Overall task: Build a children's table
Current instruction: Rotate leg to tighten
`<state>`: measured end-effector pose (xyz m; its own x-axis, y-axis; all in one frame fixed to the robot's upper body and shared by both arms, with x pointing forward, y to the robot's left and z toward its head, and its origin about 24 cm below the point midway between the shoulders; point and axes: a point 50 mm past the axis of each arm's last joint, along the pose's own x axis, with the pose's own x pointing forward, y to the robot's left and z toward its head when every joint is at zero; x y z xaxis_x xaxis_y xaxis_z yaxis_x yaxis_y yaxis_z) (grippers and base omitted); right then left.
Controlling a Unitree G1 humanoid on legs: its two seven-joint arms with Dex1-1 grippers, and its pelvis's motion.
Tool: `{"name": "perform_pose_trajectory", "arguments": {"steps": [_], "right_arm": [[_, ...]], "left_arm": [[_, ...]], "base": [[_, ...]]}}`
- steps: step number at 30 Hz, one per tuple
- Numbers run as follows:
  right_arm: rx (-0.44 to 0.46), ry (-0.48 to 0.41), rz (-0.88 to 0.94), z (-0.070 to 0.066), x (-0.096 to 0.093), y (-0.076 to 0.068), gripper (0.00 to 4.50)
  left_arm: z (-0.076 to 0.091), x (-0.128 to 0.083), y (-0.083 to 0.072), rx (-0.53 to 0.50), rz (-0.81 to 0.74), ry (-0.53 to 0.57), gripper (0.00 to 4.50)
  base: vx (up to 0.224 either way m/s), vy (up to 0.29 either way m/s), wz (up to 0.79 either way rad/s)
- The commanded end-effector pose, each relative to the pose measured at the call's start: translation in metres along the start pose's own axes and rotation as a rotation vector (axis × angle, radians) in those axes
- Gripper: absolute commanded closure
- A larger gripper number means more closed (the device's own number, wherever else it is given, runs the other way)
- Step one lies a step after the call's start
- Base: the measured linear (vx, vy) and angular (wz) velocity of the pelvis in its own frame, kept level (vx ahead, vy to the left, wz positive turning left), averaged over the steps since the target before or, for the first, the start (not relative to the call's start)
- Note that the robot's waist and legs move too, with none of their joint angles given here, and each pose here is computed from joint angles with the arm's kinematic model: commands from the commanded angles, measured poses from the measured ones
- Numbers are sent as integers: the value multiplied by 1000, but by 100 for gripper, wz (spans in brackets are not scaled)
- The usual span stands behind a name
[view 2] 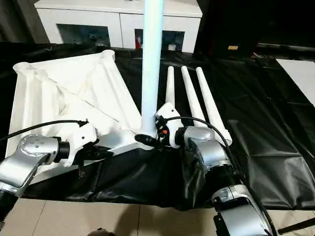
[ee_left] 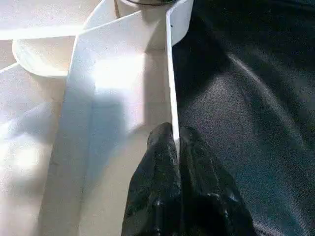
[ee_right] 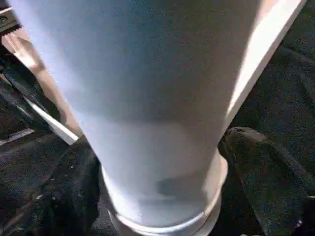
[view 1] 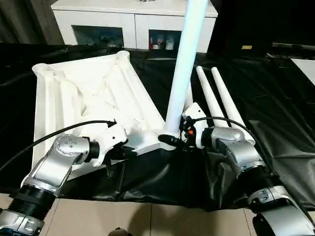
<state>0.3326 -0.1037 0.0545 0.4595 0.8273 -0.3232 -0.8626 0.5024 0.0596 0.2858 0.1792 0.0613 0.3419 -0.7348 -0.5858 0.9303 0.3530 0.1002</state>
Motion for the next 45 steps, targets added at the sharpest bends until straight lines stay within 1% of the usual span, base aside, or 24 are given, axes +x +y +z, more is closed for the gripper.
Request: {"name": "perform_pose_trajectory", "arguments": {"steps": [1, 3, 5, 8, 10, 11, 12, 14, 17, 18, 20, 21, 22, 25, 27, 28, 31, 33, 36, 37, 38, 40, 44, 45], "right_arm": [[6, -12, -6, 1, -1, -2, 83], [8, -11, -5, 1, -1, -2, 91], [15, -11, -4, 0, 0, -2, 116], [27, 7, 0, -6, 2, 1, 129], [37, 15, -2, -9, 2, 2, 158], [45, 22, -7, -12, 3, 2, 158], [66, 46, -31, -19, 5, 4, 169], [90, 72, -64, -26, 7, 5, 169], [127, 103, -125, -33, 14, 7, 175], [164, 135, -192, -37, 24, 10, 175], [188, 166, -244, -40, 33, 13, 175], [200, 197, -290, -39, 44, 17, 175], [212, 209, -328, -38, 51, 20, 176], [296, 210, -464, -32, 70, 26, 176], [315, 209, -491, -30, 74, 28, 176], [317, 213, -523, -29, 77, 30, 176], [429, 179, -622, -23, 87, 35, 176], [451, 164, -610, -21, 89, 36, 176], [462, 118, -603, -11, 92, 34, 176], [462, 118, -603, -11, 92, 34, 176], [456, 98, -608, -6, 93, 33, 176], [415, 81, -600, 0, 94, 32, 176], [416, 19, -583, 14, 96, 27, 176], [415, 18, -583, 14, 96, 27, 176]], "left_arm": [[18, -1, -3, 73, -28, -67, 450], [17, -2, -3, 72, -29, -68, 450], [17, -2, -4, 69, -32, -67, 450], [15, -3, -5, 63, -37, -58, 450], [14, -4, -5, 60, -38, -54, 450], [13, -4, -5, 58, -38, -51, 450], [10, -4, -5, 47, -27, -36, 450], [6, -4, -4, 35, -8, -14, 450], [1, 0, 1, -2, 66, 29, 450], [-1, 7, 6, -37, 143, 57, 450], [-1, 13, 10, -64, 199, 75, 450], [2, 23, 12, -98, 251, 77, 450], [6, 30, 13, -119, 288, 77, 450], [24, 51, 17, -197, 392, 50, 450], [29, 55, 18, -212, 412, 40, 450], [34, 60, 19, -218, 440, 34, 450], [55, 74, 20, -247, 520, -11, 450], [57, 75, 20, -245, 522, -9, 450], [52, 72, 18, -251, 531, 18, 450], [52, 72, 18, -251, 531, 18, 450], [49, 71, 19, -256, 541, 34, 450], [45, 68, 21, -262, 552, 45, 450], [39, 61, 25, -267, 571, 69, 450], [39, 61, 25, -267, 572, 70, 450]], "base": [[0, 0, 0], [0, 0, 0], [0, 0, 0], [0, 0, 0], [0, 0, 0], [0, 0, 0], [0, 0, 0], [0, 0, 0], [0, 0, 0], [0, 0, 0], [0, 0, 0], [0, 0, 0], [0, 0, 0], [0, 0, 0], [0, 0, 0], [0, 0, 0], [0, 0, 0], [0, 0, 0], [35, 0, -1], [0, 0, 0], [0, 0, 0], [0, 0, 0], [0, 0, 0], [0, 0, 0]]}}
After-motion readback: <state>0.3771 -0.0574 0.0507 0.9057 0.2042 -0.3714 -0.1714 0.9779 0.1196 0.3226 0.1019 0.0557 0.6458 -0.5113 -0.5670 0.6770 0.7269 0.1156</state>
